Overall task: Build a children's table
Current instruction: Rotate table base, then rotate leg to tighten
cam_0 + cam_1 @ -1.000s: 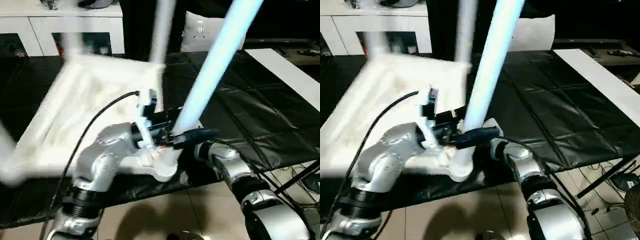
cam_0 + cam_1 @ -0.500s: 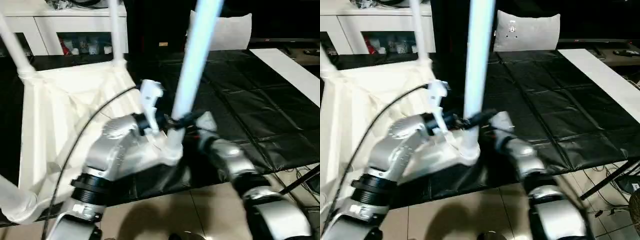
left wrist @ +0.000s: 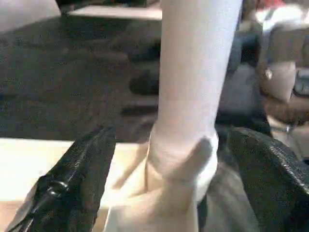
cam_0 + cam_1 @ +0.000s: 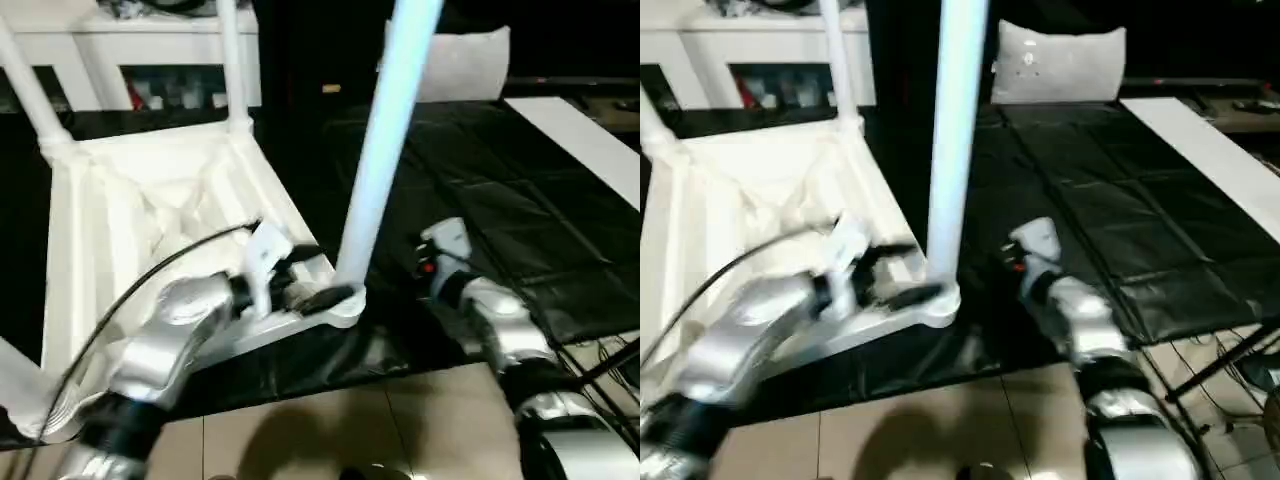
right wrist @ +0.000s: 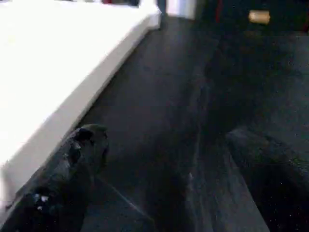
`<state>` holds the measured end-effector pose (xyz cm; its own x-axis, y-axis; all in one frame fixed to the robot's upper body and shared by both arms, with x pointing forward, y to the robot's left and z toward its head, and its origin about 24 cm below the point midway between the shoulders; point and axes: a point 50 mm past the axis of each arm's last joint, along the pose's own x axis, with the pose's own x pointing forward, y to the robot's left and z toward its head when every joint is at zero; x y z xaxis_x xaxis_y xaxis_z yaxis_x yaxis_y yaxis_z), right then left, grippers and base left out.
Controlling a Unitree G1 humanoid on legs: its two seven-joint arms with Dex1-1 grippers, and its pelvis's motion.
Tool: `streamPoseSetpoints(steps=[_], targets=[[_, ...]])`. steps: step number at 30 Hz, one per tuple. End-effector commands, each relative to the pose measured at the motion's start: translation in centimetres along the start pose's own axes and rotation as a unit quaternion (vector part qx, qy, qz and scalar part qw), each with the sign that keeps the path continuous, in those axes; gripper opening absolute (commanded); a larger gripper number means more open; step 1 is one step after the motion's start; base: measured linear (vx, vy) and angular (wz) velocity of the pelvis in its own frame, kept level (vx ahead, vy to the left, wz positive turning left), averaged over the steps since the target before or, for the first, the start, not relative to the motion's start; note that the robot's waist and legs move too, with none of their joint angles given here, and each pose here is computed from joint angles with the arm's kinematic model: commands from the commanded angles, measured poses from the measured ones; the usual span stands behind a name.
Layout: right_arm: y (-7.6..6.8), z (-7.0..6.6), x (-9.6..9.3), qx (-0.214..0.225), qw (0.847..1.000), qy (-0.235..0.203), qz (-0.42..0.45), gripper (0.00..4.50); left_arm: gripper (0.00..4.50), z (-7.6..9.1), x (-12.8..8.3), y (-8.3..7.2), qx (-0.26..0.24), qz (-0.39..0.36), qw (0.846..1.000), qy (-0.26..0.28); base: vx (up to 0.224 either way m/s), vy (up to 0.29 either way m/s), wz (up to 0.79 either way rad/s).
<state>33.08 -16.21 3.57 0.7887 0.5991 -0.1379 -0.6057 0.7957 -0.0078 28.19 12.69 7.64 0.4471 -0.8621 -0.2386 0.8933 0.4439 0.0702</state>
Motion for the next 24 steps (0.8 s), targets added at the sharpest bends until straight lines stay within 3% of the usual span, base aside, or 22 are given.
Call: streamPoseSetpoints(steps=[1, 6, 15, 21, 24], targets=[[-0.2, 0.5, -0.6, -0.003, 1.0, -0.008, 0.015, 4.5, 4.08, -0.3, -0.2, 0.1, 0.017, -0.011, 1.0, 0.022, 0.0, 0.0, 0.0], [0.6, 0.8, -3.1, -0.029, 0.993, 0.014, 0.118, 4.5, 3.64, -1.4, -0.9, 0.3, 0.029, -0.038, 0.995, 0.087, 0.0, 0.0, 0.0], [0.6, 0.9, -4.6, -0.048, 0.984, 0.058, 0.159, 4.5, 3.04, -2.0, -0.9, 0.6, 0.023, -0.038, 0.99, 0.137, 0.0, 0.0, 0.0], [-1.0, 0.3, -4.6, -0.052, 0.984, 0.082, 0.148, 4.5, 2.57, -1.1, -0.8, -0.5, 0.007, -0.029, 0.99, 0.14, 0.0, 0.0, 0.0], [-2.0, -0.8, -4.1, -0.05, 0.984, 0.107, 0.137, 4.5, 2.31, -1.0, -0.6, -0.9, -0.006, -0.004, 0.988, 0.152, 0.0, 0.0, 0.0]])
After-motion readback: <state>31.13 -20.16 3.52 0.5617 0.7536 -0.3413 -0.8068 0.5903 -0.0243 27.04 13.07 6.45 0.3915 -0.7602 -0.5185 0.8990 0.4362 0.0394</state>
